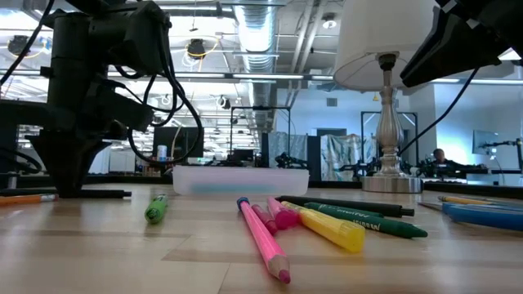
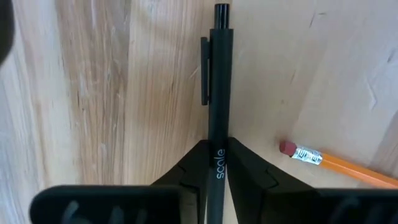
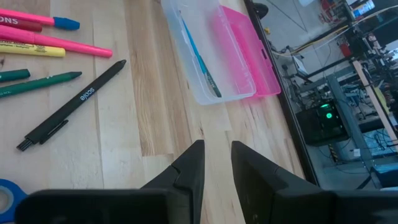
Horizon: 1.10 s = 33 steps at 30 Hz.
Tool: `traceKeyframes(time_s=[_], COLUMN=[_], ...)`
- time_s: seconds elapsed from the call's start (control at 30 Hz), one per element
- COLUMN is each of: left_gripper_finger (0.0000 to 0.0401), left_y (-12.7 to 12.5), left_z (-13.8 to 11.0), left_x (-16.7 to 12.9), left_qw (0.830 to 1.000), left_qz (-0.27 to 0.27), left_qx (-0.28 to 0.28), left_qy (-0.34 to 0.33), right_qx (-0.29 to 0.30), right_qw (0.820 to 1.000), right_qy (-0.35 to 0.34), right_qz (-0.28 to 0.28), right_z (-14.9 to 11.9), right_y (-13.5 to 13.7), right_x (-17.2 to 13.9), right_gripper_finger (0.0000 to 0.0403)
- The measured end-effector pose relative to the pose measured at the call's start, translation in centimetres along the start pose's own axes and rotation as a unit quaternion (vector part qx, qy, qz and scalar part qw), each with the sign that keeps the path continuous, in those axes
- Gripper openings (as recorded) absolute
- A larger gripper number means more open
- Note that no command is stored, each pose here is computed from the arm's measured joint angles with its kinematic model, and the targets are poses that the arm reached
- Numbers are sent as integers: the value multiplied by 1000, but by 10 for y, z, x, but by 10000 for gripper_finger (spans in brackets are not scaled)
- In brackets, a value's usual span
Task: Pick & place school supplies into a supply box
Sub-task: Put the black pen into the pink supply box
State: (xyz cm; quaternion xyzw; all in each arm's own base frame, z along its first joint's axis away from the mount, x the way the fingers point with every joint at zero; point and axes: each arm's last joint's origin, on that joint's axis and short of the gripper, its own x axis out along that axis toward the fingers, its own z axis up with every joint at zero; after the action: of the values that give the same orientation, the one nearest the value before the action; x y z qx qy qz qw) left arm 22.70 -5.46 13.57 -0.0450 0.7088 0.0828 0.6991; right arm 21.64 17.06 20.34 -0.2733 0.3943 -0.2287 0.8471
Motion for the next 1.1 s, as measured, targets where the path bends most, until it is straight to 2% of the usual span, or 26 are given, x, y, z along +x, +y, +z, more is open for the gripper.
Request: traceKeyframes(time_s=[0.63, 0.8, 1.1], left_gripper_finger=[44, 44, 44], left_y=[-2, -2, -1], left_z=[5, 5, 5], left_x=[0, 0, 0], left_qw=[999, 1000, 1000], left_qz=[-4, -3, 3], left_qx=[-22, 2, 3], left_qy=[-29, -31, -31], right_qx=[0, 0, 0], right_qw=[1000, 1000, 1000], right_qy=[0, 0, 0], right_qz=[0, 0, 0], right_z=[0, 0, 0], right_y=[0, 0, 0], right_x=[0, 0, 0], right_gripper_finger=[74, 74, 74])
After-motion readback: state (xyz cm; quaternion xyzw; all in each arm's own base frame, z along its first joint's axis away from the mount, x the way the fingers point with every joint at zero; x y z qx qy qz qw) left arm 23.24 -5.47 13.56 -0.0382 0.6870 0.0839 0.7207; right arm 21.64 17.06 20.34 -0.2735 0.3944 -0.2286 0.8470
